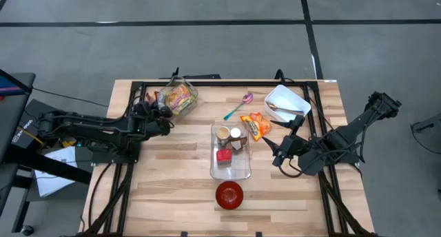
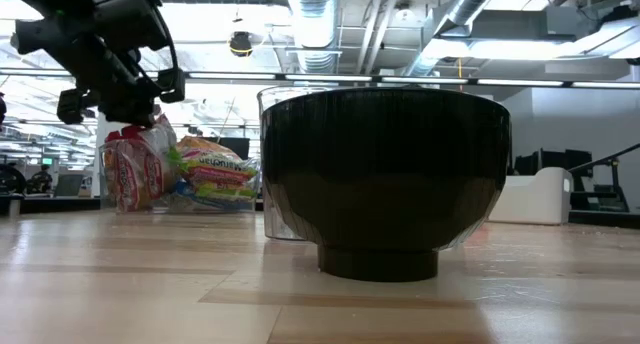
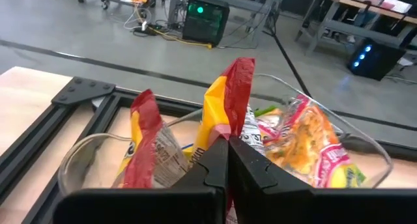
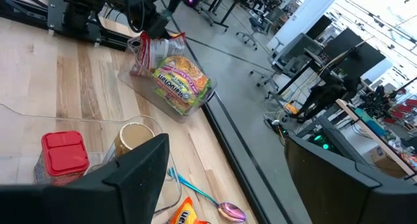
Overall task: Pick & Place Food Item
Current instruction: Put the red noodle pack into the top transparent bin, then put the orange noodle pack into the top transparent bin
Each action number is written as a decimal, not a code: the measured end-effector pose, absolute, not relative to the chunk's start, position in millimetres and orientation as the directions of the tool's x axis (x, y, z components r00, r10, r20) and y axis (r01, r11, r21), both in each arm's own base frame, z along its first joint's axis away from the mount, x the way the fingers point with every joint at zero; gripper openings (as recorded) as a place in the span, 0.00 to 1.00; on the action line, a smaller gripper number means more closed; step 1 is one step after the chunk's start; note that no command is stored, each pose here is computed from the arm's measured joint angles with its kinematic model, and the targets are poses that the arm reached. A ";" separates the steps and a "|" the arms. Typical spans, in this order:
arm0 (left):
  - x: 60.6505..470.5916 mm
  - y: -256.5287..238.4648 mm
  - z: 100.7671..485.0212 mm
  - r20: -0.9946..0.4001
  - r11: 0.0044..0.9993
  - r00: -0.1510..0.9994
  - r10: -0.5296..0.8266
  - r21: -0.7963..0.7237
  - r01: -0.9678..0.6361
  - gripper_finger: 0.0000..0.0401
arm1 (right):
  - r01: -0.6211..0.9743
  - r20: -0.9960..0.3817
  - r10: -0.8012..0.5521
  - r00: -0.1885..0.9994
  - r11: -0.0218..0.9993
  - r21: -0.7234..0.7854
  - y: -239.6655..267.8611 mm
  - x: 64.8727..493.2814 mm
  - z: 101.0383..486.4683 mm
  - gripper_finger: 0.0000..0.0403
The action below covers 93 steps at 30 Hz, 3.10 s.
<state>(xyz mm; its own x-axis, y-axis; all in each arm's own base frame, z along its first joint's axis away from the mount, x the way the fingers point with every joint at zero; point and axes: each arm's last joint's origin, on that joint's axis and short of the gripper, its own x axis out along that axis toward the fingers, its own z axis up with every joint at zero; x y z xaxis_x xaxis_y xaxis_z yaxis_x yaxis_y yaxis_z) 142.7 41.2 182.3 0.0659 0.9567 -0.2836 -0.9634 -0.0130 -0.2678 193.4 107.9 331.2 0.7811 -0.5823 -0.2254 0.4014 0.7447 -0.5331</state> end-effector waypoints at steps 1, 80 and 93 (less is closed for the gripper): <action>142.0 41.5 181.0 -0.285 -0.016 0.062 0.957 -0.264 -0.964 0.00 | 0.401 -0.225 -0.582 0.781 0.745 -0.533 107.9 193.4 331.2 0.74; 189.3 -65.7 274.9 0.325 0.854 0.946 -0.011 0.495 -0.160 0.42 | 0.571 -0.723 -0.547 0.422 0.780 -0.256 39.3 185.4 236.4 0.74; 189.3 -65.8 274.8 0.325 0.854 0.946 -0.011 0.495 -0.160 0.42 | 0.513 -0.779 -0.533 0.331 0.794 -0.325 11.0 181.1 190.9 0.74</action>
<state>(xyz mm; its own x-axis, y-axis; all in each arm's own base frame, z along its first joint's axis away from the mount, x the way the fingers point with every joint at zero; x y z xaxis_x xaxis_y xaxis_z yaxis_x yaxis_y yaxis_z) 189.3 -65.8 274.8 0.9458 -0.0111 0.3247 -0.1598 0.8542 0.4947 181.1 11.0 190.9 0.3309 -0.5325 -0.7791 0.5133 0.7943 -0.3249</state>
